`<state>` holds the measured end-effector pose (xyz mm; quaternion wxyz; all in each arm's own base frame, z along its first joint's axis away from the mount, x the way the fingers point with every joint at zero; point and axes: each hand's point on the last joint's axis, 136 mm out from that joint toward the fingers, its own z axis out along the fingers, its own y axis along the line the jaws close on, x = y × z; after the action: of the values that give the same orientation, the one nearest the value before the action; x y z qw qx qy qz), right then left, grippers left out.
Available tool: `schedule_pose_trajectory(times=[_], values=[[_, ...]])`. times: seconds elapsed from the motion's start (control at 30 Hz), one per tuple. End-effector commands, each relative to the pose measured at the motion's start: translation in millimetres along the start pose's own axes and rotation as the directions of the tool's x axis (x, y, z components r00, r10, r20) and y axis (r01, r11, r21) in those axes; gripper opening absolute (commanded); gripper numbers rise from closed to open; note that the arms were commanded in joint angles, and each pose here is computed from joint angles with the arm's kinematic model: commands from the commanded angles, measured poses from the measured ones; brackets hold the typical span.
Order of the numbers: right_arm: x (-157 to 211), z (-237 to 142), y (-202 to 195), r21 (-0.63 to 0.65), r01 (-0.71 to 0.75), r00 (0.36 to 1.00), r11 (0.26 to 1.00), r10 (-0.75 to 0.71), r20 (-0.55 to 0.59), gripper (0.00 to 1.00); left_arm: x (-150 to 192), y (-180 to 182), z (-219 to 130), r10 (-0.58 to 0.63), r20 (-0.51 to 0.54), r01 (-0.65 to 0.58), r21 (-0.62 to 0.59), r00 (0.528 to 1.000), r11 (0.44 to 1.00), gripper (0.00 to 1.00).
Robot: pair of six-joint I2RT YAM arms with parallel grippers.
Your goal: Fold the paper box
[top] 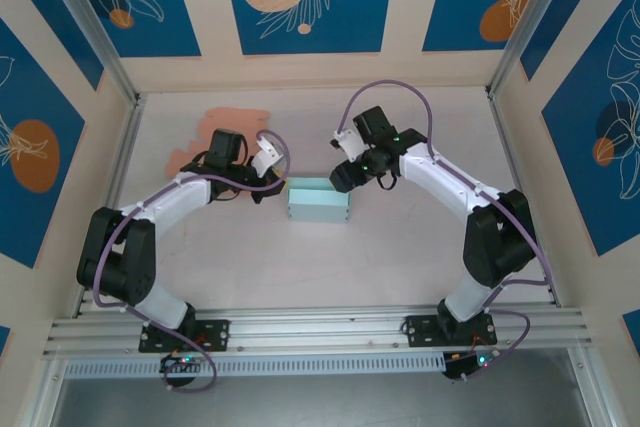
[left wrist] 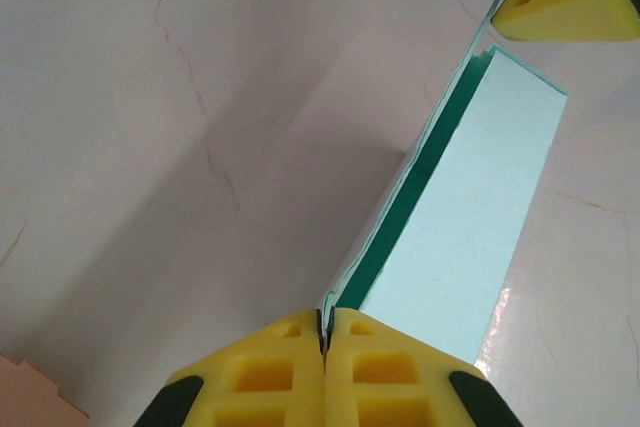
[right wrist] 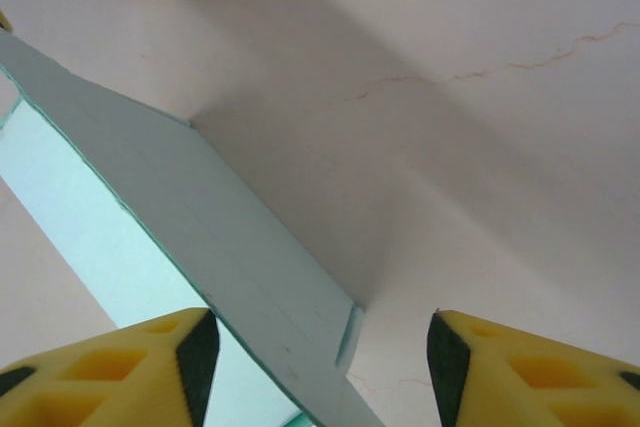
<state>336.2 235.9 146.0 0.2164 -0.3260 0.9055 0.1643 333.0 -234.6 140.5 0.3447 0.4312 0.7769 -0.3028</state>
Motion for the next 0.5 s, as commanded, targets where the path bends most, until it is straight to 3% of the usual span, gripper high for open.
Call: schedule_pose_trajectory(times=[0.0,0.2,0.47], values=[[2,-8,9,-0.004,-0.024,1.000,1.000,0.024,-0.003,0.54,3,2,5,-0.008,-0.029,0.008,-0.006,1.000,1.000,0.00],[5,-14,17,0.017,-0.074,0.997,0.997,0.074,-0.014,0.45,2,4,5,-0.020,-0.021,0.020,-0.021,1.000,1.000,0.00],[13,-16,9,0.108,-0.099,0.994,0.989,0.104,-0.042,0.44,4,8,6,-0.038,-0.028,0.037,-0.041,0.999,0.999,0.00]])
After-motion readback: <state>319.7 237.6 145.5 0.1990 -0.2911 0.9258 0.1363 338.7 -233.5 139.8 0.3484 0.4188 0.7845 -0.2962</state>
